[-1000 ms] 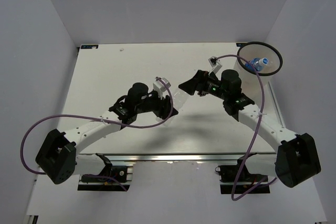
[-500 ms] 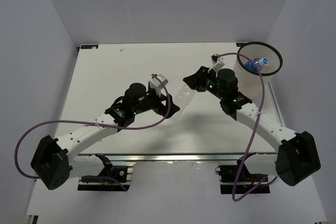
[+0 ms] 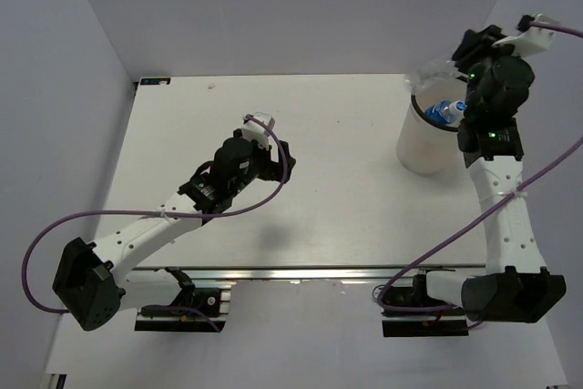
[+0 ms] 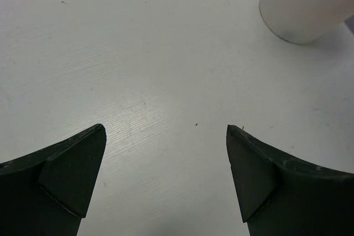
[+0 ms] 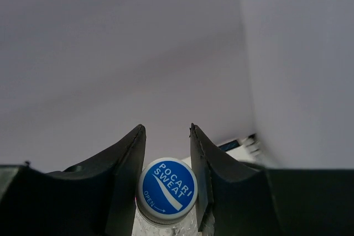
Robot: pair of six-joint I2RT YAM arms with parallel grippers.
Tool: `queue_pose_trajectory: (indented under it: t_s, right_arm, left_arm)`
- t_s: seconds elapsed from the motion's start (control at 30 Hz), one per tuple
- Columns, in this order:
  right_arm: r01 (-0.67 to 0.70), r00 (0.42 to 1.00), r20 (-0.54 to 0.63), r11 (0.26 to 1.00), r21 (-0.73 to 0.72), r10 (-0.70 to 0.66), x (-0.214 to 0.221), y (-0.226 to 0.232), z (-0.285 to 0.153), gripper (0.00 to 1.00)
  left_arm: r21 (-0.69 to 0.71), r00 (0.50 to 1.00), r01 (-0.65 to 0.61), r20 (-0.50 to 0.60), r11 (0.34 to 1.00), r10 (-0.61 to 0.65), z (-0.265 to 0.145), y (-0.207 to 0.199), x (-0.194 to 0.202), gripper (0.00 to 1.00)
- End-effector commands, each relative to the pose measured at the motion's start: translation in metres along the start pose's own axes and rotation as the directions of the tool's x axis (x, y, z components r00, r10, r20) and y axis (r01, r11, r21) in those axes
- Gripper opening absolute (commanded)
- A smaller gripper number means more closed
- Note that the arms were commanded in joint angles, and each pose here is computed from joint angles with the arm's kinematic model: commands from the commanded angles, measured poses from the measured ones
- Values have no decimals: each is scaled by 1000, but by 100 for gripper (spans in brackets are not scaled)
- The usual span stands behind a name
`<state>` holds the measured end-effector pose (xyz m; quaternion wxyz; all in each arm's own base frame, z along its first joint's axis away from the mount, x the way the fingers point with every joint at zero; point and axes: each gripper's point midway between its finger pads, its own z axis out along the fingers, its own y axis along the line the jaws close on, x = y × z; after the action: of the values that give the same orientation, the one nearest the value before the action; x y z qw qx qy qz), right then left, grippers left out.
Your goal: Put the plastic bottles in the bin
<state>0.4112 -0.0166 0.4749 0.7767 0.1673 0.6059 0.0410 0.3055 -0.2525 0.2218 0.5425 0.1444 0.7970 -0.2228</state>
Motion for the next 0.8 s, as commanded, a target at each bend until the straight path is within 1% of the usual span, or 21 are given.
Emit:
queue_pose_trajectory:
  t_s: [0.0,0.1,0.17,0.2,0.4,0.6,0.77]
  right_arm:
    - [107,981,145,983,148,-129,-53,-42,4,0]
    - [190,965,135,951,244,-227,-65,-68,16,0]
    - [213,961,111,932,295,-254,-65,-89,18,0]
    - [216,962,98,930,298,-255,-62,-95,20,0]
    - [234,970,7,934,269,-244,-28,-107,22,0]
    - [249,968,-85,931,267,-234,21,-123,29,0]
    - [208,971,-155,962,176,-182,62,-114,36,0]
  left_arm:
    - [-54,1000,-1,1,999,1,0,12,1,98]
    - [-71,1000,-7,-13,997,6,1,15,6,98]
    - [-74,1000,-10,-16,997,9,1,16,8,98]
    - [-70,1000,-9,-12,998,9,2,15,8,98]
    - [-76,999,-18,-37,997,15,5,17,14,98]
    - [-91,999,-20,-49,996,16,5,20,18,98]
    - [-87,999,-16,-48,996,12,6,19,17,98]
